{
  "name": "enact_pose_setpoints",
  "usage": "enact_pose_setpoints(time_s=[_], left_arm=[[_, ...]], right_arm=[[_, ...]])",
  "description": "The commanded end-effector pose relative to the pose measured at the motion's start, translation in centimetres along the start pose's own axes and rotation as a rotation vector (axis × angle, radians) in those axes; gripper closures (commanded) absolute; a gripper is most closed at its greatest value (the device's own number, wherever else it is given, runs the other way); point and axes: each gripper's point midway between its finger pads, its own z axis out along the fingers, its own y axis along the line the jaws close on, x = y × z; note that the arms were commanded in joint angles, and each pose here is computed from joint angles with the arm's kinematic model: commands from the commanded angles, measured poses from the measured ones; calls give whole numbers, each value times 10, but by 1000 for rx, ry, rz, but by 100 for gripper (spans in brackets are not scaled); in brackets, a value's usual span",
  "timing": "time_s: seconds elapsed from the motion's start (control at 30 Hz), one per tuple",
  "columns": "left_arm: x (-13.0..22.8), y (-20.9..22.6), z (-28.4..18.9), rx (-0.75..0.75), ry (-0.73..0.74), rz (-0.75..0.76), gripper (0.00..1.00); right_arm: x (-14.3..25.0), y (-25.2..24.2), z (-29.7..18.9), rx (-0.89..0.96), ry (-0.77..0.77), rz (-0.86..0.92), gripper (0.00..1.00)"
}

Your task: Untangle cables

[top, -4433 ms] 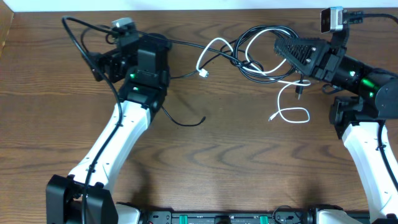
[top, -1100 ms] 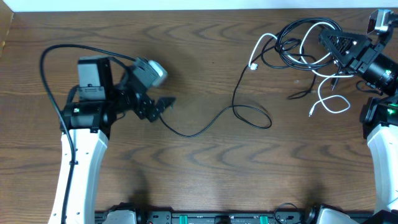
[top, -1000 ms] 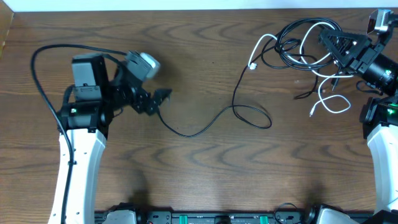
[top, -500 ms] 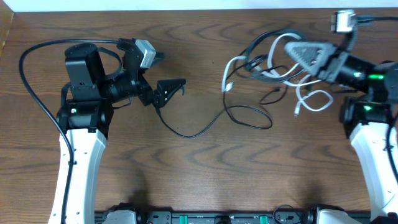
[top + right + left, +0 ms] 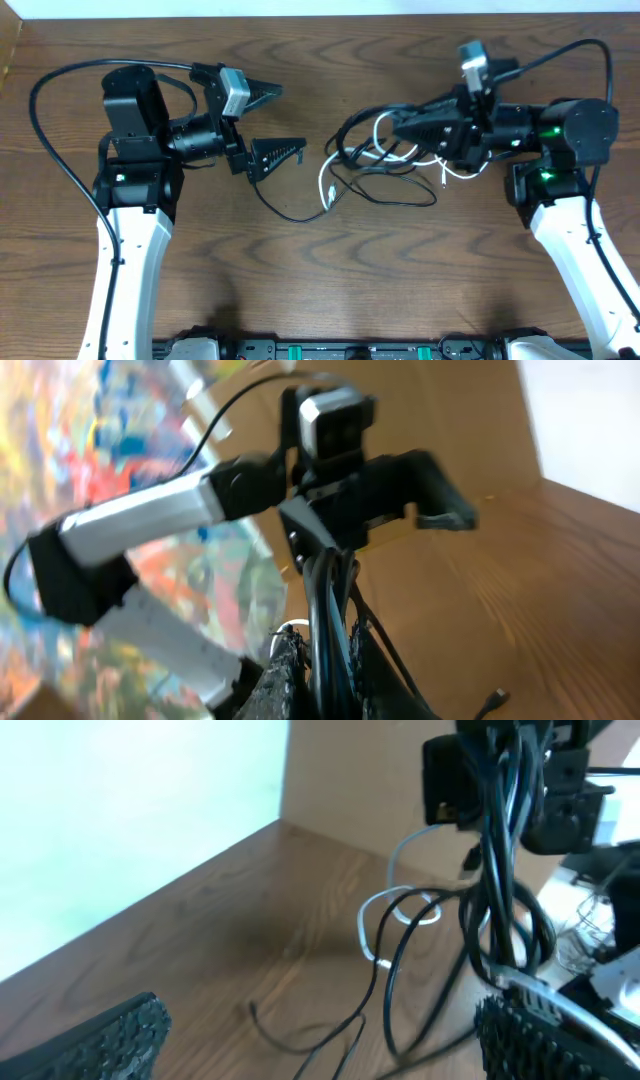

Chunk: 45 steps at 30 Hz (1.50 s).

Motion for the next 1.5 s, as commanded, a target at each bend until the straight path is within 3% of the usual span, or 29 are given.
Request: enact_pose_setpoints(time_s=[0.0, 1.03, 1.47], left_arm=[[-8, -17, 7, 78, -16, 36, 2], [-10, -40, 38, 145, -1, 100, 2], [-11, -49, 35, 203, -14, 97, 2]], right_arm=[[2, 19, 9, -65, 36, -155, 99], [6, 13, 19, -75, 30, -145, 99], [-4, -5, -4, 17, -7, -159, 99]])
